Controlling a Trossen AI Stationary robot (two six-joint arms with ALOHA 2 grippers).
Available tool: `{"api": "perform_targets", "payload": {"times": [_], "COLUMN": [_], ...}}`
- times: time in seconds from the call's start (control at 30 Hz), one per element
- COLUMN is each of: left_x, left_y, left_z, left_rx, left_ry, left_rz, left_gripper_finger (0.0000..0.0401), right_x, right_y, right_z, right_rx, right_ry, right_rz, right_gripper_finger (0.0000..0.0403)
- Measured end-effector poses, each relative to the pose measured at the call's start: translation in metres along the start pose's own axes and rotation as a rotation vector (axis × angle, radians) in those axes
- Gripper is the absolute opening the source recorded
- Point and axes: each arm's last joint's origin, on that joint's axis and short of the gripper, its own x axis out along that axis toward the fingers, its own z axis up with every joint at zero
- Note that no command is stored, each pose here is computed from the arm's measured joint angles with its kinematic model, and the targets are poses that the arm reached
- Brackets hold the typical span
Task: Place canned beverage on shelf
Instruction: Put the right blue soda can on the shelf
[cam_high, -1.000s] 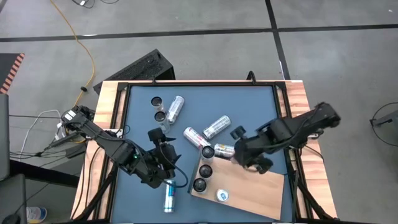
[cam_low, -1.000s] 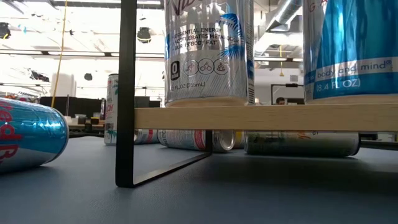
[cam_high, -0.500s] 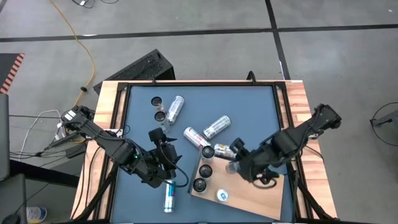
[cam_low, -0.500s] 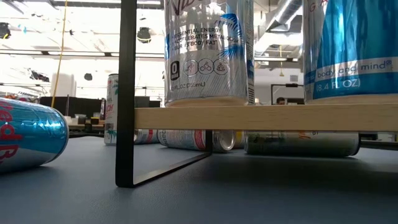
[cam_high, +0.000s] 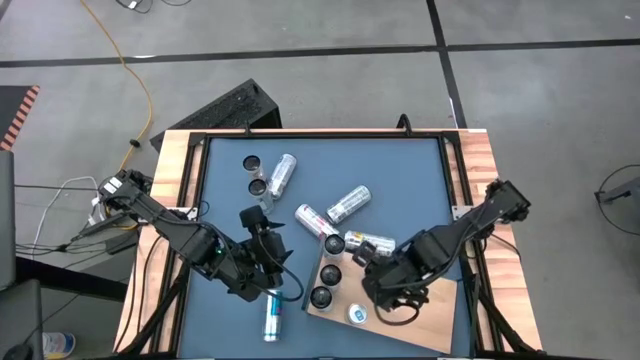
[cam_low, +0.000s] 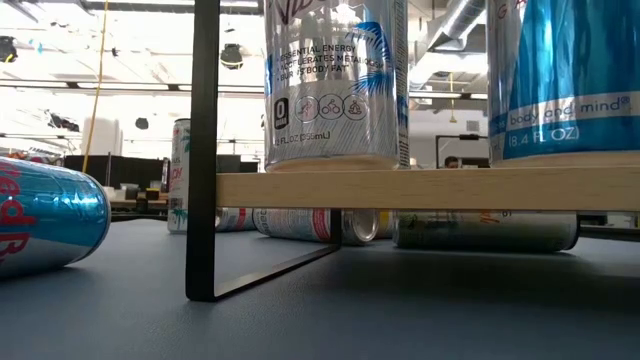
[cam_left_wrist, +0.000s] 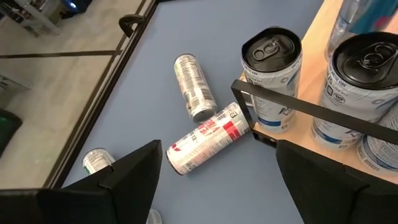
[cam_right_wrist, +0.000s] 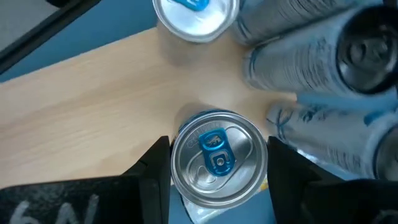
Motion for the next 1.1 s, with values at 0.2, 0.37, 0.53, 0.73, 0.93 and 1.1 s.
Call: {"api": "perform_targets", "payload": {"times": [0.2,0.37,0.53,0.73,0.93,1.1], "left_x": [0.000,0.000,0.000,0.000,0.000,0.000], "left_y": [0.000,0.000,0.000,0.000,0.000,0.000], "left_z": [0.000,0.000,0.000,0.000,0.000,0.000], "left_rx": [0.005,0.014,0.019,0.019,0.021,0.022], "left_ry": [0.001,0.001,0.001,0.001,0.001,0.001], "left_rz": [0.000,0.000,0.000,0.000,0.000,0.000], "left_gripper_finger": [0.0303,0.0303,0.0303,0.0303,0.0303,0.0303], "right_x": [0.010,0.010,0.010,0.011,0.011,0.013], "right_y": [-0.001,-0.003,-0.004,-0.009,-0.018,-0.023], "right_z": [0.005,0.008,0.010,0.008,0.005,0.002], "right_rx": [-0.045,-0.079,-0.112,-0.097,-0.083,-0.080], "right_ry": [0.018,-0.020,-0.051,-0.055,-0.080,-0.080], "right_rz": [0.027,0.017,0.028,0.035,0.058,0.064], "right_gripper_finger": [0.0174,0.0174,0.0174,0.0174,0.0180,0.0181]}}
